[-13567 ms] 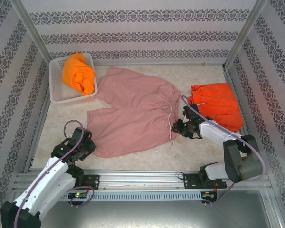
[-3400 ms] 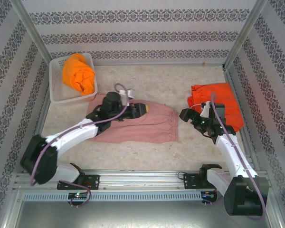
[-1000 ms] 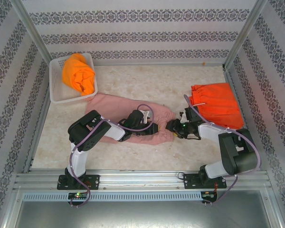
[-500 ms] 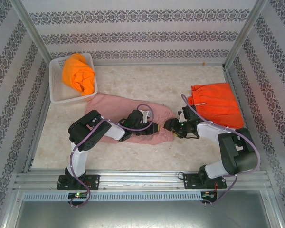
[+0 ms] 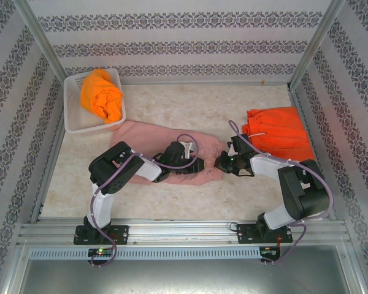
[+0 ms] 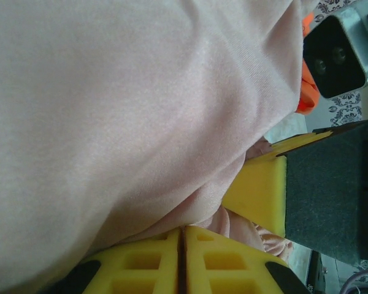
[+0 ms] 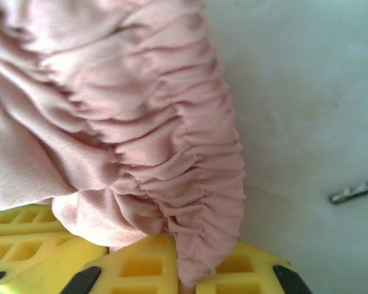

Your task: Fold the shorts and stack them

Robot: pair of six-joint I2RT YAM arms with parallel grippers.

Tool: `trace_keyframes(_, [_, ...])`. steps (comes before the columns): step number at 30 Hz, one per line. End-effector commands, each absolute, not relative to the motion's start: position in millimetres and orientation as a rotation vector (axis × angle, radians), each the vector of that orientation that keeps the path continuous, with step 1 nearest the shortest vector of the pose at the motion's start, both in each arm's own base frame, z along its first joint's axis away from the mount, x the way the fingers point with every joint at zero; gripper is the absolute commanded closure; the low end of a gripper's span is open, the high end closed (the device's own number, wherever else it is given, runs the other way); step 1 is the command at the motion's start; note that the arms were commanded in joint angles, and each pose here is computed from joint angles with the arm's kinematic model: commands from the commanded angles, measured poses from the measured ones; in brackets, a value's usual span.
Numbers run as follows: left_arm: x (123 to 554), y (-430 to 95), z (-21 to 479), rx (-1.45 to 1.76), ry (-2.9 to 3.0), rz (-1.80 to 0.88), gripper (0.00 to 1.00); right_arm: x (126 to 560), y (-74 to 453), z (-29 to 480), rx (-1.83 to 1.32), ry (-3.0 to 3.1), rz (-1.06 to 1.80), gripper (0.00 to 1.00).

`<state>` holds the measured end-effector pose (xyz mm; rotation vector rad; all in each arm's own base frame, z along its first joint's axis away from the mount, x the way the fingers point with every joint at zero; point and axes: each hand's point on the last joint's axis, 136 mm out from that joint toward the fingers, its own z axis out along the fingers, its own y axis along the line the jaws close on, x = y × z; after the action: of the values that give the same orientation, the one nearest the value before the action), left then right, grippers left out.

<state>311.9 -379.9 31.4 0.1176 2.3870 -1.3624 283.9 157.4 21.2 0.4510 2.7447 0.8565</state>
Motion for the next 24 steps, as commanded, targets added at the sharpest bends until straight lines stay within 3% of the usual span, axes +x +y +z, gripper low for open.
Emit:
trace_keyframes(1, [304.8, -355.2, -8.2, 0.016, 2.527, -1.237, 0.89, 281.8, 144.3, 3.6, 0.449, 2.783, 0.700, 1.00])
trace_keyframes(7, [312.7, -349.8, 44.4, 0.053, 2.423, -1.229, 0.87, 285.9, 137.3, 18.7, 0.402, 2.761, 0.634, 1.00])
trace_keyframes(15, [317.1, -315.0, 112.9, 0.116, 2.320, -1.084, 0.66, 289.7, 127.2, 68.5, 0.286, 2.695, 0.556, 1.00])
trace_keyframes(24, [314.4, -262.1, 139.9, 0.072, 2.267, -0.959, 0.47, 284.1, 92.1, 114.6, 0.099, 2.718, 0.291, 1.00])
